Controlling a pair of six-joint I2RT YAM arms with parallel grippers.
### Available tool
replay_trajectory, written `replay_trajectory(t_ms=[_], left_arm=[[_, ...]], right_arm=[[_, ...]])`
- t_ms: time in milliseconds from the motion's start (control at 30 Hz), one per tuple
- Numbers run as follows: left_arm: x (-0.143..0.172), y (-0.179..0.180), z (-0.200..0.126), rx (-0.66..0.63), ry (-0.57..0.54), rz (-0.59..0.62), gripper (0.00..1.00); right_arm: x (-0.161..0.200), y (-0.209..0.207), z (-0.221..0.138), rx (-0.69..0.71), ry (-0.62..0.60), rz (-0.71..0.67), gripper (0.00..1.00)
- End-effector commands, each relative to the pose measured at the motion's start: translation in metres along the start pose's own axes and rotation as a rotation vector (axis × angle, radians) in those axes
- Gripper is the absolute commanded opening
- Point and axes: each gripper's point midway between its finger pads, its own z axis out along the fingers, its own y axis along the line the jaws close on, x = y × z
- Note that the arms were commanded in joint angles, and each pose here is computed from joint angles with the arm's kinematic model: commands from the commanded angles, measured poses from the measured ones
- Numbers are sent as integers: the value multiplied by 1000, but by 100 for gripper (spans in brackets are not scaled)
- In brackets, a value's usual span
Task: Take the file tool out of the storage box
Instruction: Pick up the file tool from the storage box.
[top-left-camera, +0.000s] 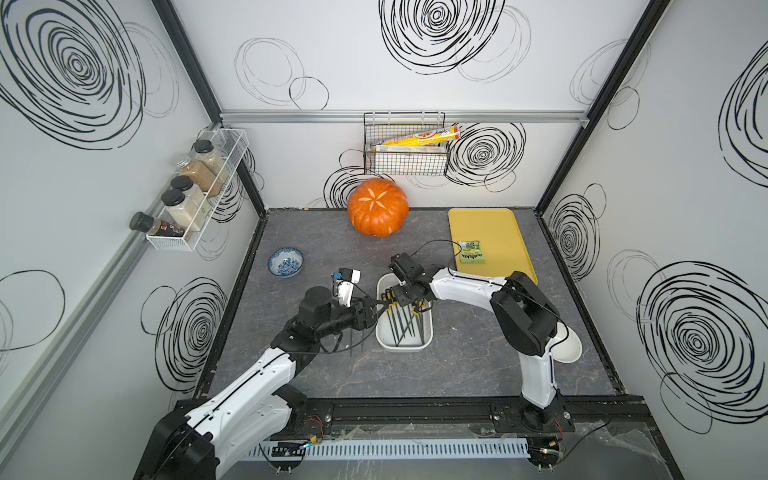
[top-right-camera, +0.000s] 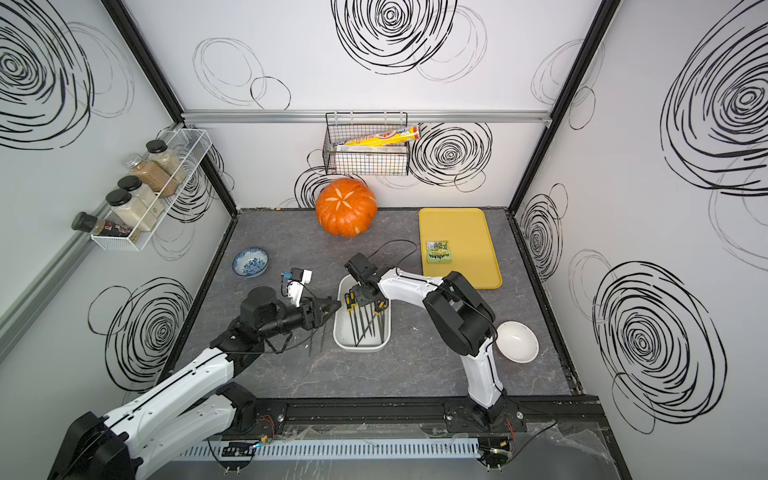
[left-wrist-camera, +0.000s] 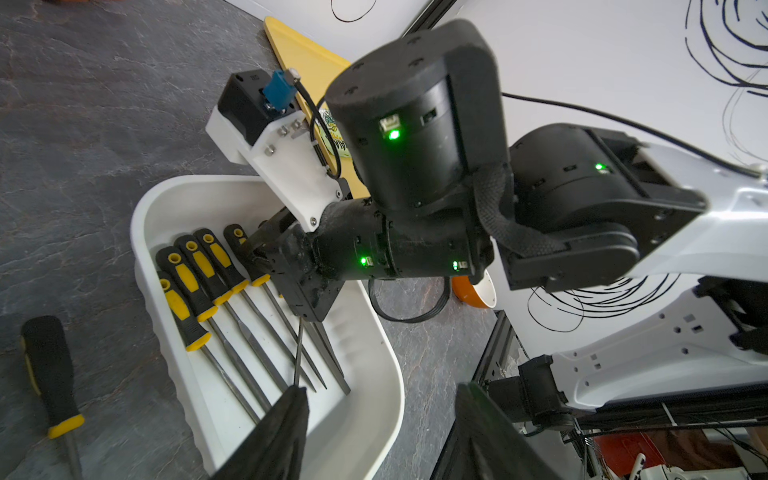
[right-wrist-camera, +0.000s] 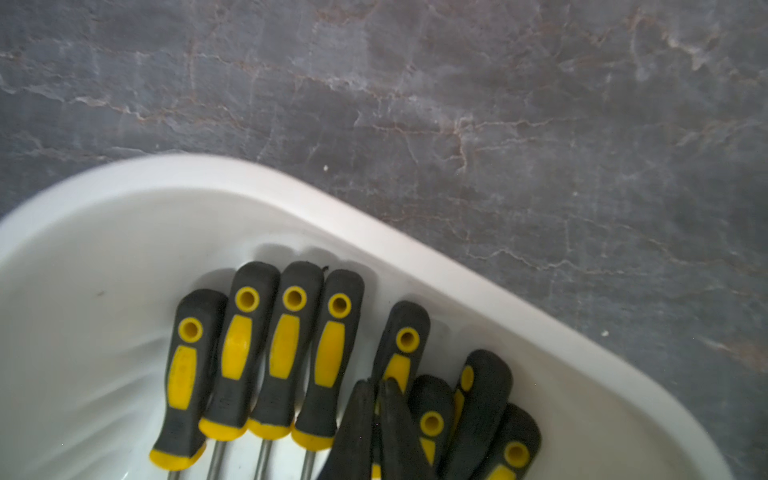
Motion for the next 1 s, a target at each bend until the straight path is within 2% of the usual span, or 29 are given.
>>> replay_trajectory(t_ms=[0, 100, 267, 700, 833, 967], left_arm=[[-14, -13, 0, 26, -32, 49, 64], [-13, -13, 1, 27, -27, 49, 64], [-11, -14, 2, 29, -20, 50, 64], [-10, -14, 4, 28, -10, 48, 66], [-9, -14, 4, 27, -10, 49, 66], [-9, -14, 4, 28, -8, 49, 67]], right_arm=[[6, -10, 4, 68, 30, -14, 13], [5, -13, 3, 77, 18, -13, 18], [9, -6, 12, 50, 51, -14, 21], [26, -9, 31, 87, 143, -28, 32], [36, -13, 35, 119, 191, -33, 32], [38, -24, 36, 195, 212, -61, 24]])
